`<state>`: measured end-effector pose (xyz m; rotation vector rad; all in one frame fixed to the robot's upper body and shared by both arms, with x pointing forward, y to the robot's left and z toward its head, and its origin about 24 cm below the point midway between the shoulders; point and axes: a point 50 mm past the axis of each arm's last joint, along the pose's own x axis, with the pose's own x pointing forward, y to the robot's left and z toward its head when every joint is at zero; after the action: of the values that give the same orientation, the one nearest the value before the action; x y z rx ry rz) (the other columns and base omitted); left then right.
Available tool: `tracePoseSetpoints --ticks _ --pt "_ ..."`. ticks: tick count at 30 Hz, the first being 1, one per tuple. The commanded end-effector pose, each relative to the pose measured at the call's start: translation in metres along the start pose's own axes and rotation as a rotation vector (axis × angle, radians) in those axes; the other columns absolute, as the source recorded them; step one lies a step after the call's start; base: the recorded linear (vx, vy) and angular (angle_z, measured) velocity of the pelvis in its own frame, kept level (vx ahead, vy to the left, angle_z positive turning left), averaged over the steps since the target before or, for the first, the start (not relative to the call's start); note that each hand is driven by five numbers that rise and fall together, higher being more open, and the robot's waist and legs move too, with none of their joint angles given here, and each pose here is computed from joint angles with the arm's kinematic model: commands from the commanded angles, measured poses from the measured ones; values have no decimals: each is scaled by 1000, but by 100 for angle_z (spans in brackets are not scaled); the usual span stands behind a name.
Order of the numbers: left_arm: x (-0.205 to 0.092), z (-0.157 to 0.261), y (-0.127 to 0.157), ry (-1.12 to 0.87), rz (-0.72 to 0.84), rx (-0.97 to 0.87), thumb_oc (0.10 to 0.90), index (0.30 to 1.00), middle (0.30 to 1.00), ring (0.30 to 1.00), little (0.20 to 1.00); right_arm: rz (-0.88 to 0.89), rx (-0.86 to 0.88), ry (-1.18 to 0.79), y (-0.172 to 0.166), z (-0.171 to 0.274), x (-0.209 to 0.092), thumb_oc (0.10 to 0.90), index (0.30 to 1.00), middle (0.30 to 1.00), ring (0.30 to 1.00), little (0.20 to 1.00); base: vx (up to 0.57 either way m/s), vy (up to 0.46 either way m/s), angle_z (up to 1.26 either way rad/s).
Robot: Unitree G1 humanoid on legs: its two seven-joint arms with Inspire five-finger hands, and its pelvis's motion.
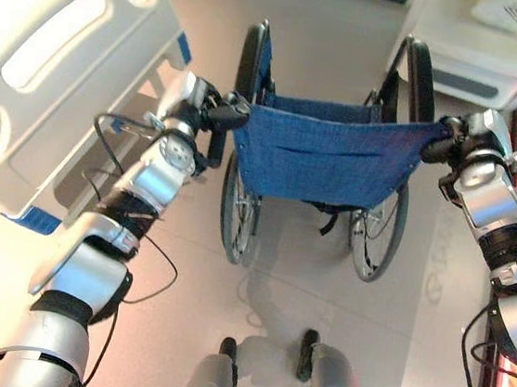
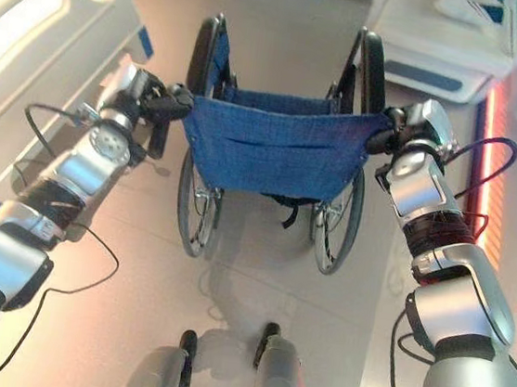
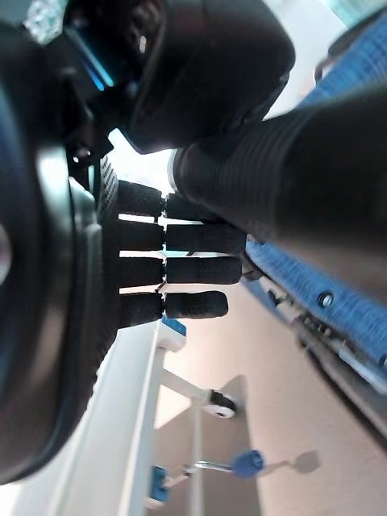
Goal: Push the wheelchair next to the bed
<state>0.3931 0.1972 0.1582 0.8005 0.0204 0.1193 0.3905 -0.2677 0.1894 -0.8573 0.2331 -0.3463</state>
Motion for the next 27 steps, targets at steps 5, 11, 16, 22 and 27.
tracePoseSetpoints --ticks 5,11,16,22,27 --pt "-29 -74 -35 186 -107 100 400 300 300 300 300 86 59 -184 26 18 -9 400 300 300 300 300 457 -205 -9" --pt "-39 -90 -27 218 -94 98 400 300 300 300 300 87 18 -237 29 22 -13 400 300 300 300 300 618 33 -35" --pt "-51 -109 -28 264 -120 120 400 300 300 300 300 113 7 -244 32 18 -13 400 300 300 300 300 543 149 -75" --pt "-54 -113 -22 259 -150 165 400 300 300 300 300 118 27 -234 40 5 -15 400 300 300 300 300 471 126 -9" --pt "-53 -110 -14 238 -115 186 400 300 300 300 300 112 31 -278 39 12 -15 400 300 300 300 300 248 97 -21"
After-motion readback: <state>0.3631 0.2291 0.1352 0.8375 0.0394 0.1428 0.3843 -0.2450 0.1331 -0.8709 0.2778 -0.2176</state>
